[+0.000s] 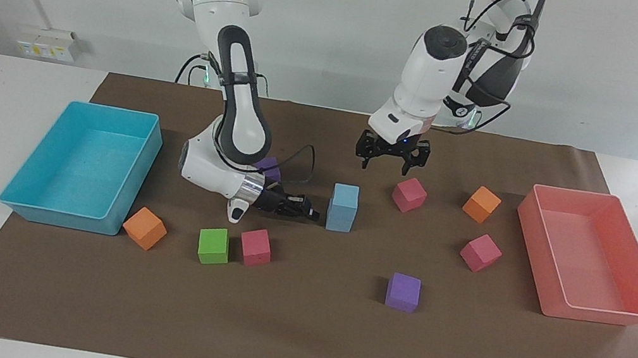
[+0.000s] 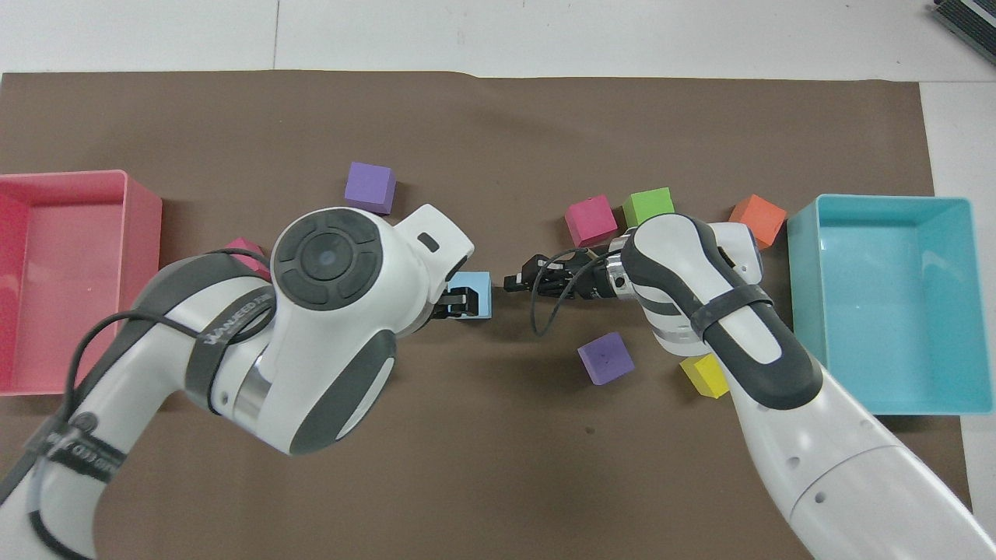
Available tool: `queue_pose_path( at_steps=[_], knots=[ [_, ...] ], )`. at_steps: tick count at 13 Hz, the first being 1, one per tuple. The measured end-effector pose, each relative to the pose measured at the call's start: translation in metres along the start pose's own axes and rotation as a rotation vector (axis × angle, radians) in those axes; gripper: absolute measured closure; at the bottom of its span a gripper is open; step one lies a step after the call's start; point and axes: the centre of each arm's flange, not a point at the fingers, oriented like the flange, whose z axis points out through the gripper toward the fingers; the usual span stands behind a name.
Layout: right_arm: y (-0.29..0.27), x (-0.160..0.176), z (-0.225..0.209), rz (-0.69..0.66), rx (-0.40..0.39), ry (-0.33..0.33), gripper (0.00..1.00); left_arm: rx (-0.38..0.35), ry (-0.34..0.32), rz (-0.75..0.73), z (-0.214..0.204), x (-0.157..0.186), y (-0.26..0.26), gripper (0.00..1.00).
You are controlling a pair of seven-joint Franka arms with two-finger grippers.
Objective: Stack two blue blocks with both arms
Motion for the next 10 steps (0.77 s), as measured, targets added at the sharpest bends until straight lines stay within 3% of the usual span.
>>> queue_pose_path(
  at_steps=[3, 6, 10],
  knots=[
    [-0.010, 0.005, -0.032, -0.073, -0.077, 0.009, 0.99, -0.005, 0.051, -0.002, -0.035, 0.016, -0.073, 0.00],
    [-0.014, 0.011, -0.068, -0.110, -0.158, 0.026, 0.99, 0.007, 0.055, 0.055, -0.061, 0.032, -0.133, 0.00],
    [-0.023, 0.015, -0.110, -0.153, -0.356, 0.031, 0.93, 0.016, 0.055, 0.061, -0.124, 0.043, -0.186, 0.00]
  ],
)
